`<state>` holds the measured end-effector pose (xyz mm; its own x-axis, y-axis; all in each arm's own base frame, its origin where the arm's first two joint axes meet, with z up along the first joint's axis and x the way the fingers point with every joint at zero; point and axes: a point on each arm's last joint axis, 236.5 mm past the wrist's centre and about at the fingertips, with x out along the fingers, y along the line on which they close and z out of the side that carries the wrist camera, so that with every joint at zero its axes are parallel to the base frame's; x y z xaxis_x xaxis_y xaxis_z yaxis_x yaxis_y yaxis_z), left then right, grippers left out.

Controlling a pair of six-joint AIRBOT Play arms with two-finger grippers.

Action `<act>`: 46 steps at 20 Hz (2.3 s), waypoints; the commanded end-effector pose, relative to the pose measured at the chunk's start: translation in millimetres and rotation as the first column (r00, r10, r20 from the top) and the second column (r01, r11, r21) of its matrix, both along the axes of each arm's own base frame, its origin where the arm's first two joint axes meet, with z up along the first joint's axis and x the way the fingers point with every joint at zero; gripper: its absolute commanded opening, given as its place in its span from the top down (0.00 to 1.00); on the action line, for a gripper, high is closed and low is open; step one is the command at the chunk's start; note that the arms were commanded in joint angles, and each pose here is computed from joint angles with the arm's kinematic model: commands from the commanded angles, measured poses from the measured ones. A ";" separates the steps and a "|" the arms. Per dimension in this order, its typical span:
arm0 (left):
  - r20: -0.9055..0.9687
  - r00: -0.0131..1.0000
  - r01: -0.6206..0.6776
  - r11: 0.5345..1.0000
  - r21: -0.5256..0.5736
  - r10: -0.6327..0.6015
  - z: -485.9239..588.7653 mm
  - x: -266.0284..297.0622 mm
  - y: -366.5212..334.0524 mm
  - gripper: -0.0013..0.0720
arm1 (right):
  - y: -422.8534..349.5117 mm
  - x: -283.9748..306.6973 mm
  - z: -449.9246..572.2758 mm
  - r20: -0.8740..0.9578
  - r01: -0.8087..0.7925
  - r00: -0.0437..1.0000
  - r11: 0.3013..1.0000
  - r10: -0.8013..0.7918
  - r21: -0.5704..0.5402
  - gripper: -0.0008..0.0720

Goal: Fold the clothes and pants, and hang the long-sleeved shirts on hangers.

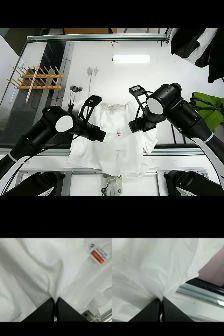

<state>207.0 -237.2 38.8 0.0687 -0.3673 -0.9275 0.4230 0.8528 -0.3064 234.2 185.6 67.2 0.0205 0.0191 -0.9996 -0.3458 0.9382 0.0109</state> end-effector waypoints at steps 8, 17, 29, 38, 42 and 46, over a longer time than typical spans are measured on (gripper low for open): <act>0.049 0.998 -0.048 0.998 -0.040 0.050 4.7 10.9 6.1 0.96 | -4.9 33.3 1.7 0.108 0.031 0.994 0.999 -0.034 0.029 0.96; 0.123 0.990 -0.062 0.993 -0.100 0.074 41.0 45.8 0.9 0.12 | -2.4 32.1 1.7 0.102 0.032 0.994 0.999 -0.036 0.039 0.96; 0.381 0.764 -0.590 0.803 0.085 0.521 71.7 211.0 288.1 0.12 | -2.3 32.4 0.9 0.101 0.032 0.994 0.999 -0.036 0.037 0.96; 0.495 0.727 -0.668 0.658 0.348 0.476 -10.0 282.6 430.7 0.12 | -2.3 32.3 1.1 0.101 0.032 0.994 0.999 -0.036 0.037 0.96; 0.451 0.770 -0.633 0.630 0.451 0.451 -58.4 294.0 460.5 0.12 | -2.3 32.4 0.9 0.101 0.032 0.994 0.999 -0.036 0.037 0.96; 0.439 0.790 -0.610 0.619 0.495 0.427 -87.1 312.4 474.7 0.12 | -2.3 32.3 1.1 0.101 0.032 0.994 0.999 -0.036 0.038 0.96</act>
